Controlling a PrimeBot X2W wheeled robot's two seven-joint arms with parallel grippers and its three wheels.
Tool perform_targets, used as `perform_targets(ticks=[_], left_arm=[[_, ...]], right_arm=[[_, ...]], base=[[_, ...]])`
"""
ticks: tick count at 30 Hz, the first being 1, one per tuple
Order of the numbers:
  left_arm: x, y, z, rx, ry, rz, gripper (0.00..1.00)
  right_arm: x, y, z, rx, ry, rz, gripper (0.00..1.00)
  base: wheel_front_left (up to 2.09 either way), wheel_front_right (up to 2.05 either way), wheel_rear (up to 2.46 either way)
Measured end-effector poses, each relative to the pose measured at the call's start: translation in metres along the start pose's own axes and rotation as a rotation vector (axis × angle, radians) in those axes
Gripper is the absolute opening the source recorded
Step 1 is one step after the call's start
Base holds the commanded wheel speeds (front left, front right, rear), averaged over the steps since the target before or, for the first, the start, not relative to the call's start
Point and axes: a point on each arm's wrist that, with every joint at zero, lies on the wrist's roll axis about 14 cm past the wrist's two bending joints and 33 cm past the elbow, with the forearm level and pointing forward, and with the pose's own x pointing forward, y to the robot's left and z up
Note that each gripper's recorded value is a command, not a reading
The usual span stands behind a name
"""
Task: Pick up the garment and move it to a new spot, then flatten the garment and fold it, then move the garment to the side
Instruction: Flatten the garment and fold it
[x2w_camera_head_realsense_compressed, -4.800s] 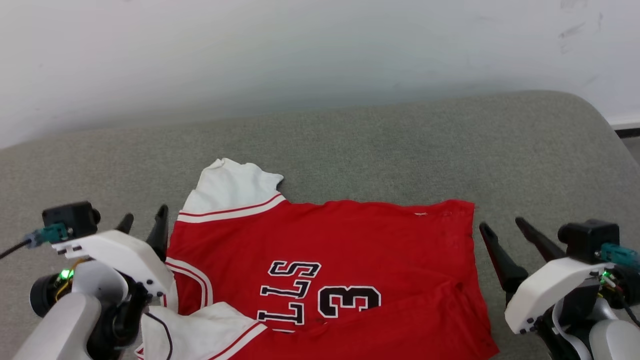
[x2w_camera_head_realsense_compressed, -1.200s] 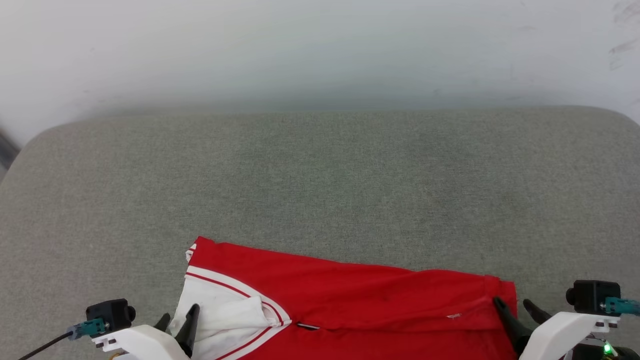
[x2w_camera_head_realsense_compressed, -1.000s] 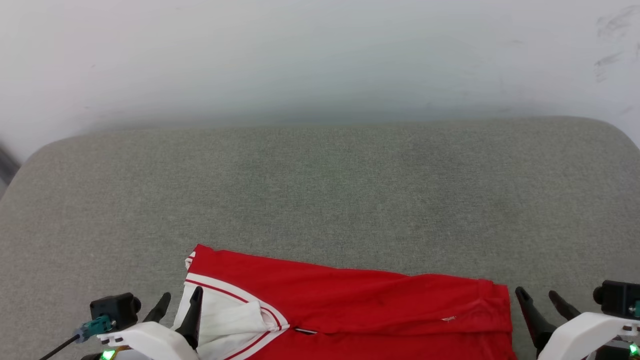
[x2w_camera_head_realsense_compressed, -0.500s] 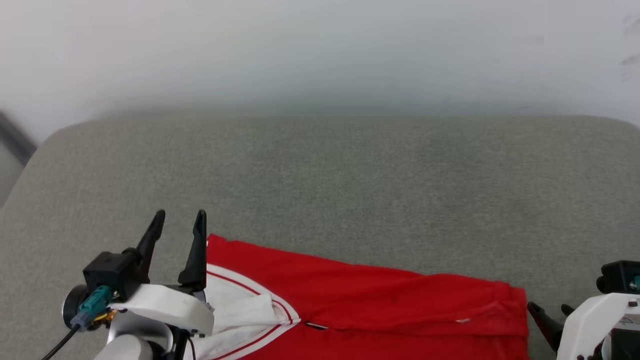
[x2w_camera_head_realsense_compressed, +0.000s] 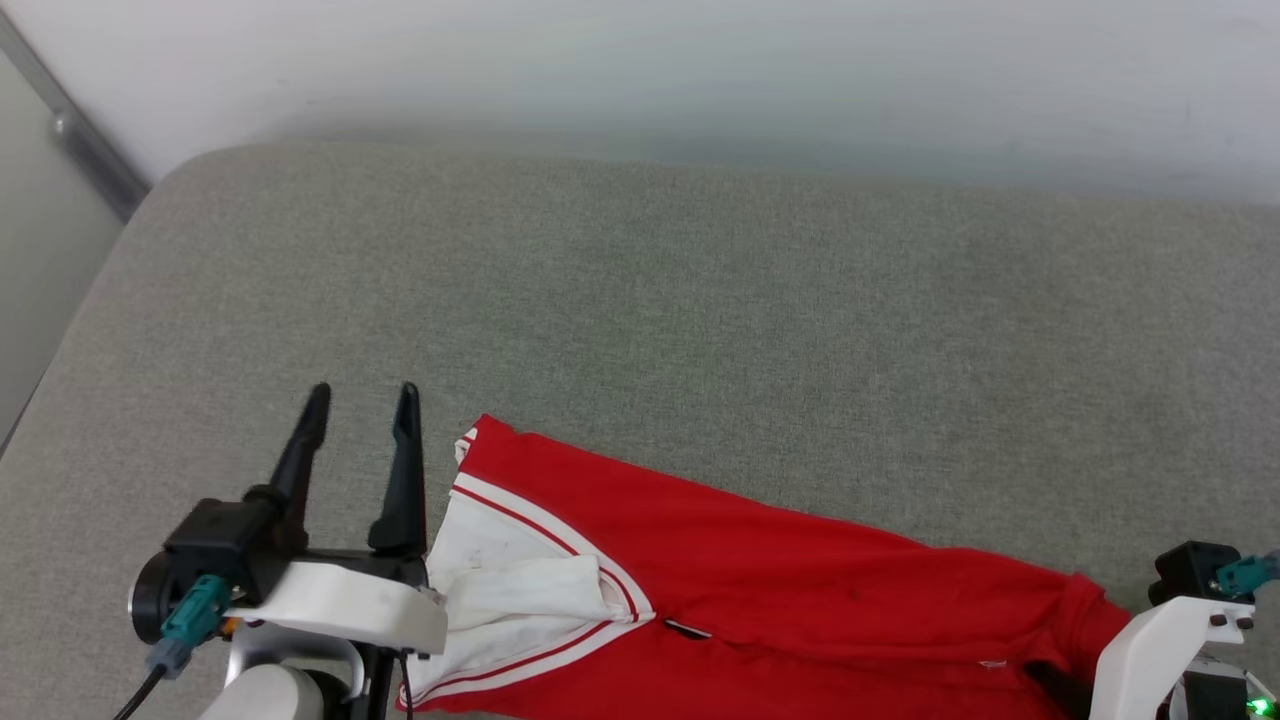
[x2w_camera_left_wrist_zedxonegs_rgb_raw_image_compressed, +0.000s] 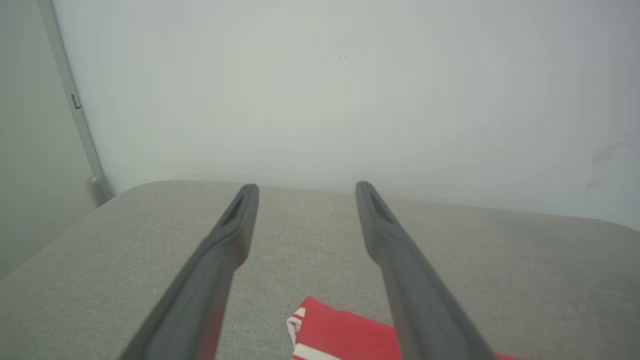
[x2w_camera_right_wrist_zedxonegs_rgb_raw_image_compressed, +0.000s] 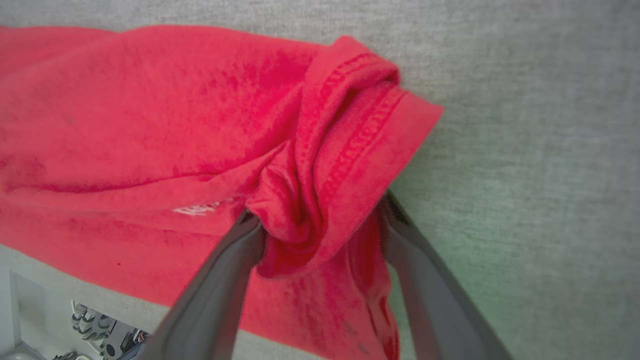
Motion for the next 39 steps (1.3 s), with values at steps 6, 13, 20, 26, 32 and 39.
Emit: perform_targets(ticks=[6, 13, 20, 26, 32, 39], left_arm=[[-0.01, 0.0, -0.008, 0.03, 0.044, -0.017, 1.0], [-0.023, -0.003, -0.002, 0.044, 0.033, -0.034, 1.0], [-0.019, -0.019, 0.001, 0.025, 0.016, -0.072, 1.0], [-0.013, -0.034, -0.004, 0.017, 0.028, -0.112, 1.0], [-0.006, -0.039, -0.011, 0.018, 0.044, -0.123, 1.0], [-0.001, -0.04, -0.011, 0.018, 0.038, -0.133, 1.0]], right_arm=[[-0.005, 0.009, 0.0, -0.008, -0.024, 0.031, 0.0], [-0.032, -0.003, 0.017, -0.036, -0.139, -0.001, 0.0], [-0.066, -0.049, 0.037, 0.022, -0.226, -0.113, 0.0], [-0.096, -0.107, 0.037, 0.115, -0.226, -0.263, 0.0], [-0.099, -0.107, 0.033, 0.172, -0.17, -0.247, 0.0], [-0.066, -0.006, 0.031, 0.375, -0.067, 0.189, 0.0]], base=[[0.0, 0.0, 0.0], [0.0, 0.0, 0.0], [0.0, 0.0, 0.0], [0.0, 0.0, 0.0], [0.0, 0.0, 0.0], [0.0, 0.0, 0.0]])
